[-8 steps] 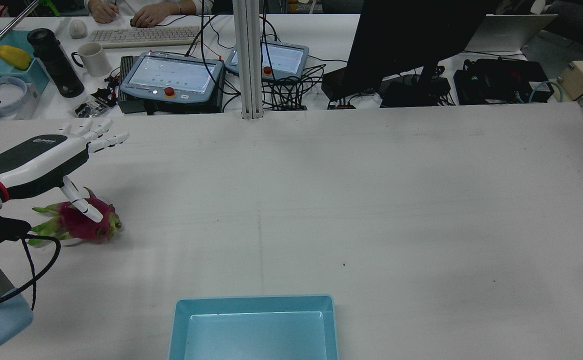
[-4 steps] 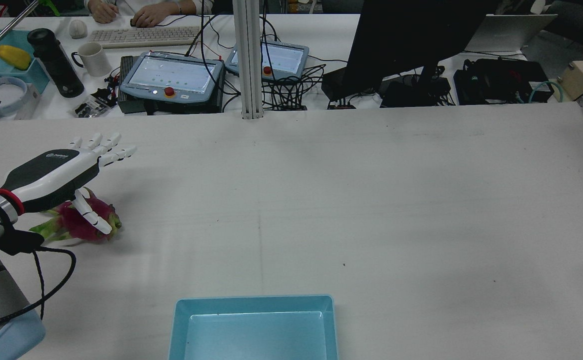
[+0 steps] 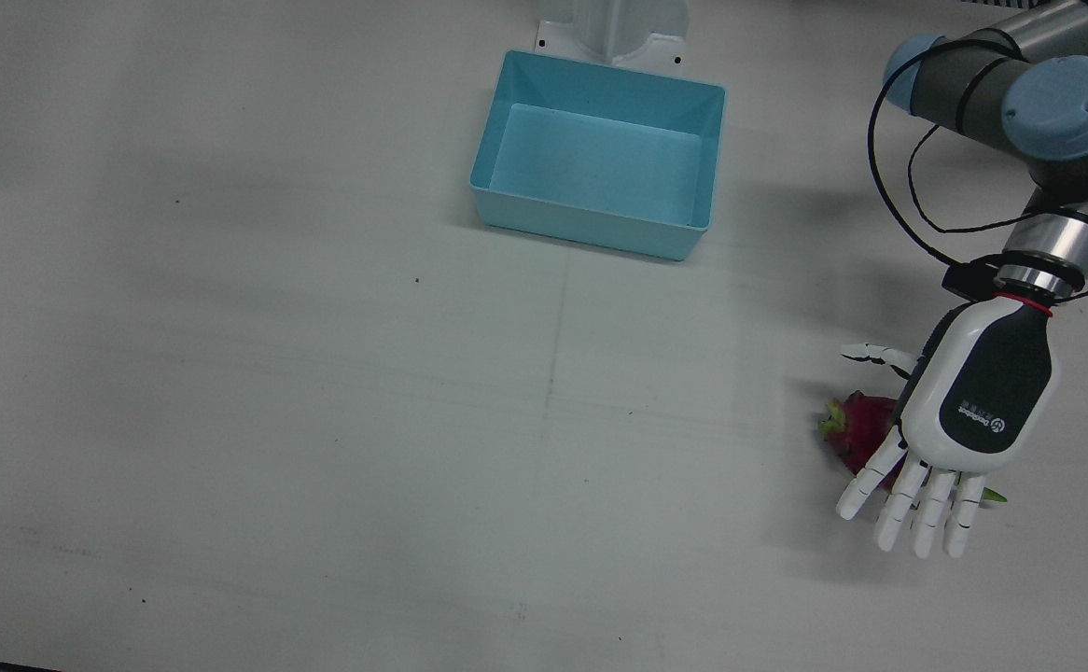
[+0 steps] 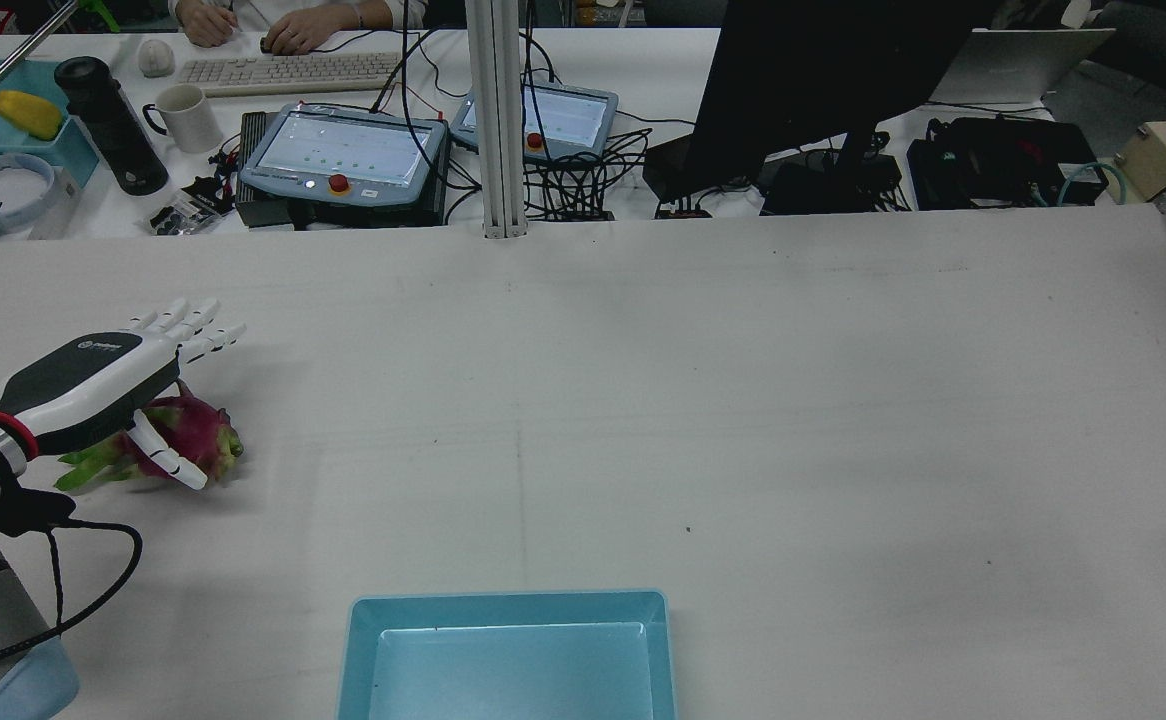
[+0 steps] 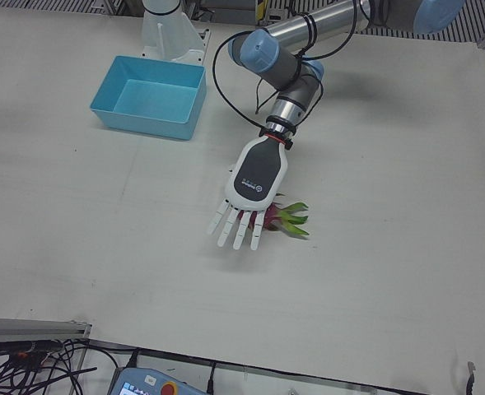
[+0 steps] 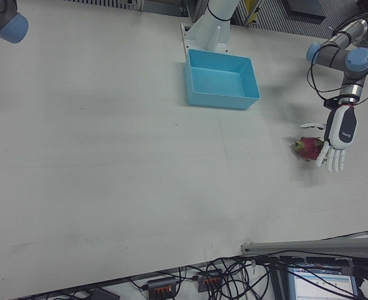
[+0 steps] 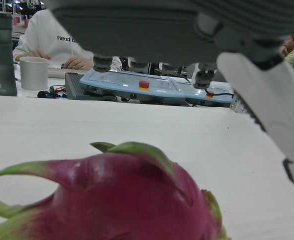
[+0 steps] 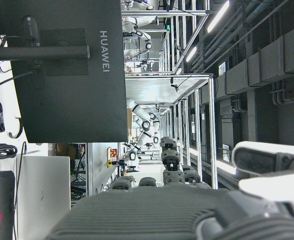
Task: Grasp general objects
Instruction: 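Close the left hand's fingers around the dragon fruit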
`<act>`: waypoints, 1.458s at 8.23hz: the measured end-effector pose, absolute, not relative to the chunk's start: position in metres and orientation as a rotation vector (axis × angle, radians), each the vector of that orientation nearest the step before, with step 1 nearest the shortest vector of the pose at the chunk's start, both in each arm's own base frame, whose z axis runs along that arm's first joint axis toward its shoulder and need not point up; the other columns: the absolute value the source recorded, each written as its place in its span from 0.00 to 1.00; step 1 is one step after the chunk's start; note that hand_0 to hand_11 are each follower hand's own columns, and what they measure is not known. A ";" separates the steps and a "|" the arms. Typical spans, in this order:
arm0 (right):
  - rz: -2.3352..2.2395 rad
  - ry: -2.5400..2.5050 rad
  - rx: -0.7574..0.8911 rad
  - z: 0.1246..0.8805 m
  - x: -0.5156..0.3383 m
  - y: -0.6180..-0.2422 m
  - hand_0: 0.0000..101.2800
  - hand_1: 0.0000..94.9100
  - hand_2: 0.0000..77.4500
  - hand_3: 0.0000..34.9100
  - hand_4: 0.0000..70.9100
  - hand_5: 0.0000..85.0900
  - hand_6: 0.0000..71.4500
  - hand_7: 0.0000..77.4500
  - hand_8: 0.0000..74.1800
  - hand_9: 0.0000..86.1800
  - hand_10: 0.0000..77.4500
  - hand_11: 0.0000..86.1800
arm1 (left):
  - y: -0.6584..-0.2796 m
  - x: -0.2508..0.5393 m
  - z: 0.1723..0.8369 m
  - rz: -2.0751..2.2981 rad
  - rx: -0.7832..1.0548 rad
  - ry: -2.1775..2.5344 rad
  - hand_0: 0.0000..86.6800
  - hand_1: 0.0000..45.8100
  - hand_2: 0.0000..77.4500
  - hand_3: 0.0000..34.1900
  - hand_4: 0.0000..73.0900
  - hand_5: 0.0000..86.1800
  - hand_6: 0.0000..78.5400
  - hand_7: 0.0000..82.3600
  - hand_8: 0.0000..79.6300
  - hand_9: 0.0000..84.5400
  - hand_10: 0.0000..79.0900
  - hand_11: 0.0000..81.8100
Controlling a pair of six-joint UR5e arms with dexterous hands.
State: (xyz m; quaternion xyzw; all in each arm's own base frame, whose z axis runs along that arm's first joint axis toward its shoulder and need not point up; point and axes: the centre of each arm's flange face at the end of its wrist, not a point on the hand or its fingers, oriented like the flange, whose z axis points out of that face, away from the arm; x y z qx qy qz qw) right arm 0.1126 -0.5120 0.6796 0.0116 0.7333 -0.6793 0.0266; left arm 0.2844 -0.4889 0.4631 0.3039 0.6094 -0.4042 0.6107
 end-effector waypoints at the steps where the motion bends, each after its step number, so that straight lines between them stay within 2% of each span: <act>1: -2.099 2.265 0.036 0.680 0.113 -0.512 0.00 0.06 0.96 0.00 0.00 0.00 0.00 0.00 0.00 0.01 0.00 0.01 | -0.484 0.280 0.479 -0.934 0.699 1.397 0.62 0.00 0.18 0.34 0.01 0.02 0.00 0.01 0.01 0.01 0.02 0.07; 2: -2.099 2.265 0.036 0.680 0.113 -0.512 0.00 0.07 0.96 0.00 0.00 0.00 0.00 0.00 0.00 0.01 0.00 0.01 | -0.482 0.278 0.489 -0.934 0.697 1.390 0.62 0.00 0.18 0.33 0.01 0.02 0.00 0.01 0.01 0.01 0.01 0.07; 4: -2.099 2.265 0.036 0.680 0.113 -0.512 0.00 0.06 0.96 0.00 0.00 0.00 0.00 0.00 0.00 0.01 0.00 0.01 | -0.482 0.281 0.494 -0.932 0.696 1.395 0.62 0.00 0.19 0.17 0.01 0.02 0.00 0.05 0.01 0.01 0.01 0.07; 6: -2.099 2.265 0.036 0.680 0.113 -0.512 0.00 0.07 0.96 0.00 0.00 0.00 0.00 0.00 0.00 0.01 0.00 0.01 | -0.488 0.290 0.490 -0.930 0.694 1.401 0.62 0.00 0.20 0.16 0.01 0.02 0.00 0.05 0.01 0.01 0.02 0.07; 8: -2.099 2.266 0.035 0.680 0.113 -0.512 0.00 0.06 0.96 0.00 0.00 0.00 0.00 0.00 0.00 0.01 0.00 0.01 | -0.495 0.298 0.501 -0.927 0.686 1.389 0.62 0.00 0.20 0.10 0.01 0.02 0.00 0.05 0.01 0.01 0.02 0.07; 10: -2.099 2.266 0.036 0.680 0.113 -0.512 0.00 0.06 0.96 0.00 0.00 0.00 0.00 0.00 0.00 0.01 0.00 0.01 | -0.497 0.294 0.511 -0.932 0.681 1.380 0.61 0.00 0.19 0.13 0.01 0.02 0.00 0.05 0.01 0.01 0.02 0.09; 12: -2.099 2.265 0.036 0.680 0.113 -0.512 0.00 0.07 0.96 0.00 0.00 0.00 0.00 0.00 0.00 0.01 0.00 0.01 | -0.496 0.293 0.515 -0.938 0.672 1.370 0.61 0.00 0.18 0.09 0.01 0.02 0.00 0.07 0.01 0.01 0.01 0.09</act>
